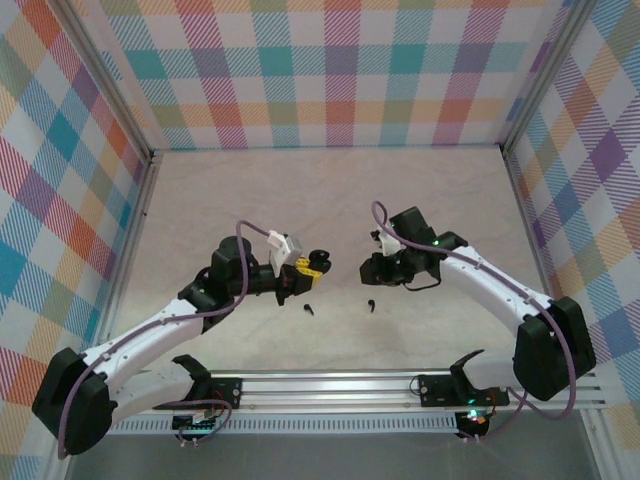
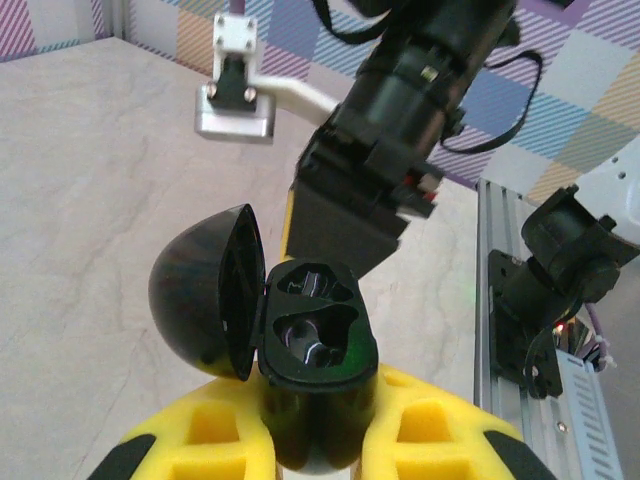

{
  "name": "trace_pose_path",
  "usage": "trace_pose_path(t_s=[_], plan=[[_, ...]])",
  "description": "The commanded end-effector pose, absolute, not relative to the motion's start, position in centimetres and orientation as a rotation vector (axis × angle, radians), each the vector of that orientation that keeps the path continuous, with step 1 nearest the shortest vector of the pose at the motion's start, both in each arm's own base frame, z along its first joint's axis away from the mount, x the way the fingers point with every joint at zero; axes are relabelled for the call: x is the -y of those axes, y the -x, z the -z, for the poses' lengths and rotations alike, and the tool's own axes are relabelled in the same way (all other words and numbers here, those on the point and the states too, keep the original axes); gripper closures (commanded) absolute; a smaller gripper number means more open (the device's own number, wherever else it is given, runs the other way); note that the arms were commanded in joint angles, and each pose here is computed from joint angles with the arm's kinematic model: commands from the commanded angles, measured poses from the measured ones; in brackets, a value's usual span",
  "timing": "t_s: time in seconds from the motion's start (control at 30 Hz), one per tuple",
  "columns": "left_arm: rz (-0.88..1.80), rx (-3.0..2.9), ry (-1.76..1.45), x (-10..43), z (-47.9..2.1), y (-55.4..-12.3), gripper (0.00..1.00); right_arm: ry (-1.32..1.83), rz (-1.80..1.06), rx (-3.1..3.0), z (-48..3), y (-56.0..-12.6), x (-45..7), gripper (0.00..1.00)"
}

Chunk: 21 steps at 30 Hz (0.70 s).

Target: Insert the wireless bluetooth earbuds into the charging case

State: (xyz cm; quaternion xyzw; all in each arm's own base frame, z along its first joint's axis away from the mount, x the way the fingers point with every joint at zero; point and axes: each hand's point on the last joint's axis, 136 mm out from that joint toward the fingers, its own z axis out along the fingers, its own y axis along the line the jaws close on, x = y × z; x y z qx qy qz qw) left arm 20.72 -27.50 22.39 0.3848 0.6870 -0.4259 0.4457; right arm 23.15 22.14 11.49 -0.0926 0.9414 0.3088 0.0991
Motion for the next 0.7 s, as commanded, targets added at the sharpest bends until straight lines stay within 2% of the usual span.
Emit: trace_pose_path(t_s=[0.0,0.17,0.4,0.67], plan=[[0.995,-1.704,-0.935,26.1,-22.5,-20.5,1.0,0.228,-0.919,-2.699,-10.0,-25.0,-23.4,0.74],[0.873,-1.763,-0.8,23.6,-22.9,-21.1,1.0,0.403,-0.922,-2.58,-9.0,-24.0,-26.6,0.74],[0.838,-1.698,-0.759,22.0,-24.6,-20.2,1.0,0.542,-0.909,-2.545,-7.9,-22.6,-30.1,0.73],[0.857,-1.703,-0.773,22.2,-24.1,-19.9,1.0,0.513,-0.522,-2.674,-7.9,-22.5,-24.7,0.7]])
